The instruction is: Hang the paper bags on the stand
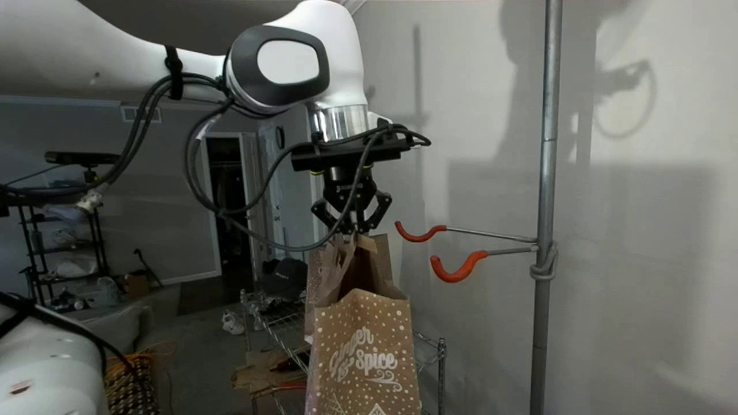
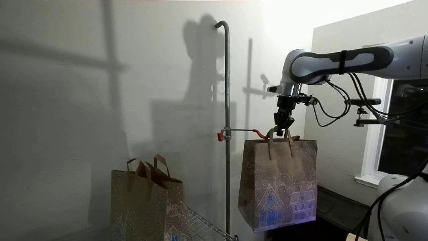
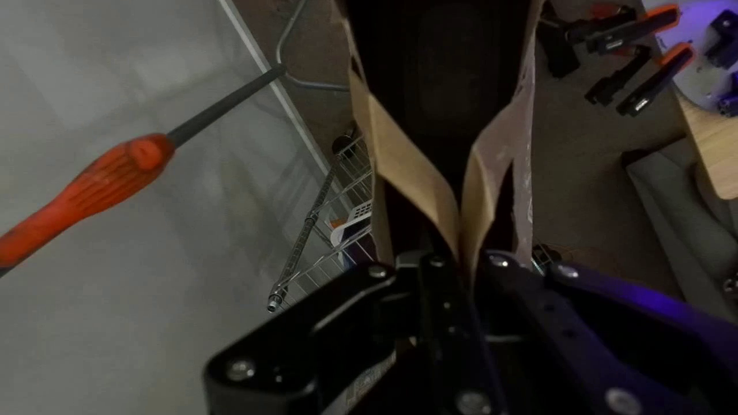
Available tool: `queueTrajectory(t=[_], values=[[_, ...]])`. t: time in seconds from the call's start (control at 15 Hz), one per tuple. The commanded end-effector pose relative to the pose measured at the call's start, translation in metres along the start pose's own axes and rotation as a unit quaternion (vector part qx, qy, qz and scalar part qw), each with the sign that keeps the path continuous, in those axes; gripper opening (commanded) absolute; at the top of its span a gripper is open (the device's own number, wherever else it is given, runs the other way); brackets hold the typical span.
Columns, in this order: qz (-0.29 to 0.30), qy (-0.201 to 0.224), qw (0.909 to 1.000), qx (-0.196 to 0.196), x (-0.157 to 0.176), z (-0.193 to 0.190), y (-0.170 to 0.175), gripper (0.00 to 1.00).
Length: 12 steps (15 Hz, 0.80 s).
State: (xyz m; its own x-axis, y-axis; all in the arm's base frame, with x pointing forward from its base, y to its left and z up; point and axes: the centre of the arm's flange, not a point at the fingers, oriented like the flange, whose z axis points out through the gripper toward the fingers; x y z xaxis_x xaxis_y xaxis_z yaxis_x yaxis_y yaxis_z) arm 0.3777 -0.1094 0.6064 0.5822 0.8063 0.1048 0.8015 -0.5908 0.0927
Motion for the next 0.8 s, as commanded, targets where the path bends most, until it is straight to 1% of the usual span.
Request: queueTrajectory(t=[0.0,0.13,0.27,0.47,0.73], values=[[-0.041,0.009,0.9991,-0.008,-0.024,-0.008,0.029,0.05],[-0.057,0.011,0.9982,-0.014,-0.033,-0.013,0.041,0.05],[-0.08,0.014,0.9965,-0.018,-0.036,-0.016,0.051,0.05],[-0.115,0.018,0.993,-0.018,-0.032,-0.016,0.065,0.05],[-0.135,0.024,0.9902,-0.027,-0.029,-0.016,0.086,0.05]])
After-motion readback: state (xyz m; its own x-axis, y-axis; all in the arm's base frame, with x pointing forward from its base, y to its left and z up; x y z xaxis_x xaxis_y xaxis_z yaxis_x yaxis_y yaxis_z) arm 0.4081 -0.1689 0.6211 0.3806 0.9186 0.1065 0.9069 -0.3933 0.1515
